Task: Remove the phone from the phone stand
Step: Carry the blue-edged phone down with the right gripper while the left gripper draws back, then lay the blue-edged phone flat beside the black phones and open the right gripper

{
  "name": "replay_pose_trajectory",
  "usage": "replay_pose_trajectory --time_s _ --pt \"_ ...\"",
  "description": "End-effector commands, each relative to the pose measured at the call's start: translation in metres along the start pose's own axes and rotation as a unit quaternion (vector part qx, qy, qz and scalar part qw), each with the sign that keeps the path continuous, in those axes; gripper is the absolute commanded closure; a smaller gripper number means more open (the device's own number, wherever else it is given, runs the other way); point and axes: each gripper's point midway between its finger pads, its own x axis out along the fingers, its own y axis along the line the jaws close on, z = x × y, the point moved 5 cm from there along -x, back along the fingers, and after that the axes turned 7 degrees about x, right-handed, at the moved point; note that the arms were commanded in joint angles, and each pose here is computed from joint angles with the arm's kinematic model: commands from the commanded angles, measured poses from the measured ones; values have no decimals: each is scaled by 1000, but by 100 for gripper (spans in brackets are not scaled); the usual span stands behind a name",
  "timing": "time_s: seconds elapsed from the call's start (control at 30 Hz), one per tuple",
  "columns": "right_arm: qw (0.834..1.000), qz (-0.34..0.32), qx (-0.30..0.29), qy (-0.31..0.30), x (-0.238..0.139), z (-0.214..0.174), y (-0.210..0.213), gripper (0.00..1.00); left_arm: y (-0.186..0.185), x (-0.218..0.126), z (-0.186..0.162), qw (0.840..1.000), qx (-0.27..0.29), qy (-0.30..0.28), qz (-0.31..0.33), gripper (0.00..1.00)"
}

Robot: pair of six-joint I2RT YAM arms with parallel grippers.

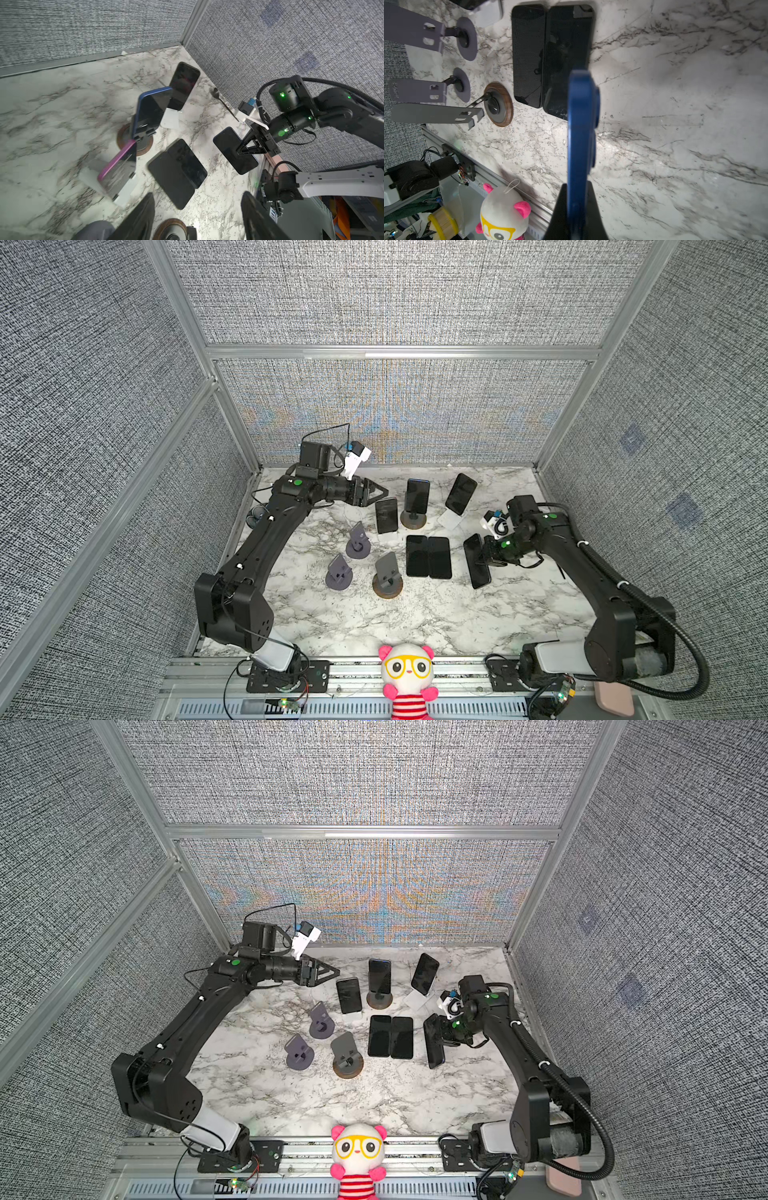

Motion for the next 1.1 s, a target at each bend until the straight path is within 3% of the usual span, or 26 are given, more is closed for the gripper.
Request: replay_pose_trajectory --time_s 0.0,0.17,0.57,1.07 --pt "1000 23 -5 -20 11 14 -1 100 26 -2 -13 999 -37 10 18 33" --pt "997 66 6 -37 28 32 -5 100 44 1 -28 998 -53 26 37 33" --pt "996 85 21 -34 65 57 -17 100 45 -2 -31 997 -49 29 43 33" --pt "993 102 65 -9 95 60 -27 100 44 -3 -35 997 -51 38 44 34"
